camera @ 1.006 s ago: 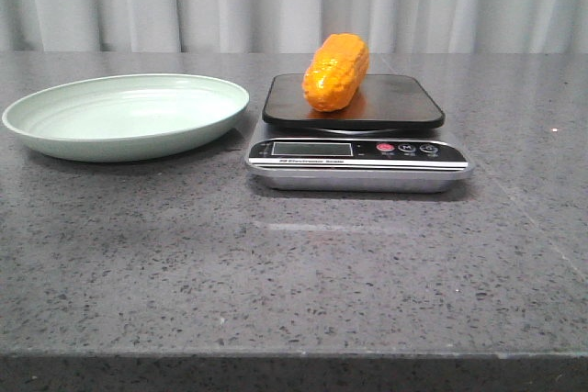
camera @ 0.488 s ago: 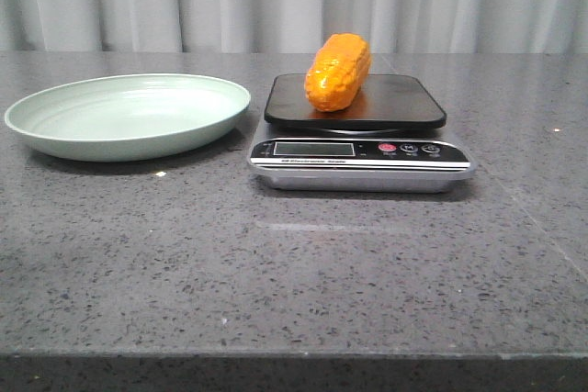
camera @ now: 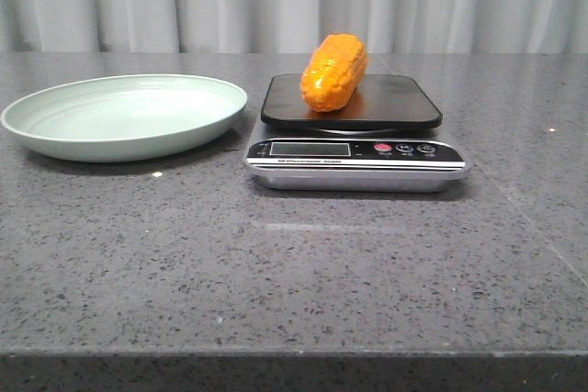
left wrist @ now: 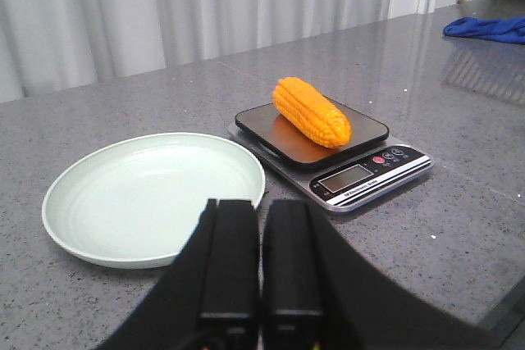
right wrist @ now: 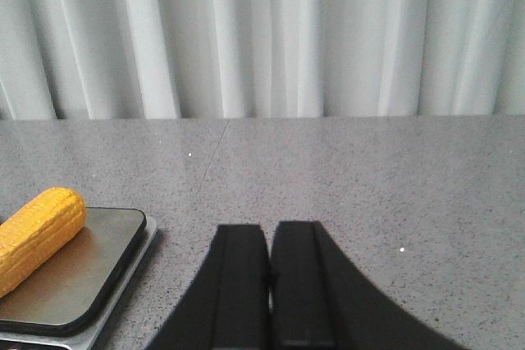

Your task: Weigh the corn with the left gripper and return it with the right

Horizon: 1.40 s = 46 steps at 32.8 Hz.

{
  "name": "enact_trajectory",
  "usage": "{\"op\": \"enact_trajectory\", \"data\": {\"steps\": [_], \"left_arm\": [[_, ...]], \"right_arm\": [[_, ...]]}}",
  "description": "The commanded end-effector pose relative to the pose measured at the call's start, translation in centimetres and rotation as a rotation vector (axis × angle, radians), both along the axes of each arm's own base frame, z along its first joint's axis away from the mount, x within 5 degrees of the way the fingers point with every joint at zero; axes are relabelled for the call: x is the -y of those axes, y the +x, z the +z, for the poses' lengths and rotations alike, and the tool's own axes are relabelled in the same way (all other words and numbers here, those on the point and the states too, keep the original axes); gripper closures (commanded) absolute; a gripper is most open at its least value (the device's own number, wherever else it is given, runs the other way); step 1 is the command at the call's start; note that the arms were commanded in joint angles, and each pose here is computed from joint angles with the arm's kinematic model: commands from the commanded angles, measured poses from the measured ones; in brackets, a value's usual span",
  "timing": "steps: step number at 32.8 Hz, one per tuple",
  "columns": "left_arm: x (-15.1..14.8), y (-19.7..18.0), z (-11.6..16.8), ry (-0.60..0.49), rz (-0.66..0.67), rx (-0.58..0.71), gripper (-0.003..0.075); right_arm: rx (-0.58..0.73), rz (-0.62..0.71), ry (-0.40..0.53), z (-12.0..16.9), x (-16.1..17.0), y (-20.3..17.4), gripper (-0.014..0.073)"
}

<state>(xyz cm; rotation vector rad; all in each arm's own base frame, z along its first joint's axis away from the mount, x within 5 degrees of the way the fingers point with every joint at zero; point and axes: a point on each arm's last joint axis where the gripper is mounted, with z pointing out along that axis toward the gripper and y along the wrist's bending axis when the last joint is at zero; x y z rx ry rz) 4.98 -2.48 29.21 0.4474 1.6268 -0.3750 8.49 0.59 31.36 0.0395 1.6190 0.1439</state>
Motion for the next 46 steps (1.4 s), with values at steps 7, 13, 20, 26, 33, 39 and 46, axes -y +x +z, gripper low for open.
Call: {"op": "enact_trajectory", "data": {"steps": [7, 13, 20, 26, 33, 39, 46], "left_arm": [[0.2, -0.1, 1.5, -0.051, -0.025, 0.079, 0.0594], [0.2, -0.1, 1.5, -0.053, -0.026, 0.078, 0.0594], [0.2, -0.1, 1.5, -0.052, -0.025, 0.076, 0.0594], [0.2, -0.1, 1.5, -0.052, -0.025, 0.076, 0.0594], [0.2, -0.1, 1.6, -0.059, -0.028, 0.089, 0.0594], [0.2, -0.1, 1.6, -0.061, -0.029, 0.091, 0.0594], [0.2, -0.1, 1.6, -0.061, -0.029, 0.091, 0.0594]], "right_arm": [[0.017, -0.007, 0.002, 1.2, -0.1, 2.0, 0.0430], [0.013, -0.007, 0.002, 1.1, -0.1, 2.1, 0.0430], [-0.047, 0.000, 0.036, 0.6, -0.1, 2.1, 0.0430], [-0.105, 0.033, 0.029, 0.6, -0.5, 2.6, 0.0287], [-0.182, 0.182, -0.018, 1.9, -2.5, 3.7, 0.0046], [-0.194, 0.329, -0.034, 4.0, -5.1, 5.4, 0.0039], [-0.273, 0.471, -0.008, 6.9, -9.7, 8.6, 0.0041]]}}
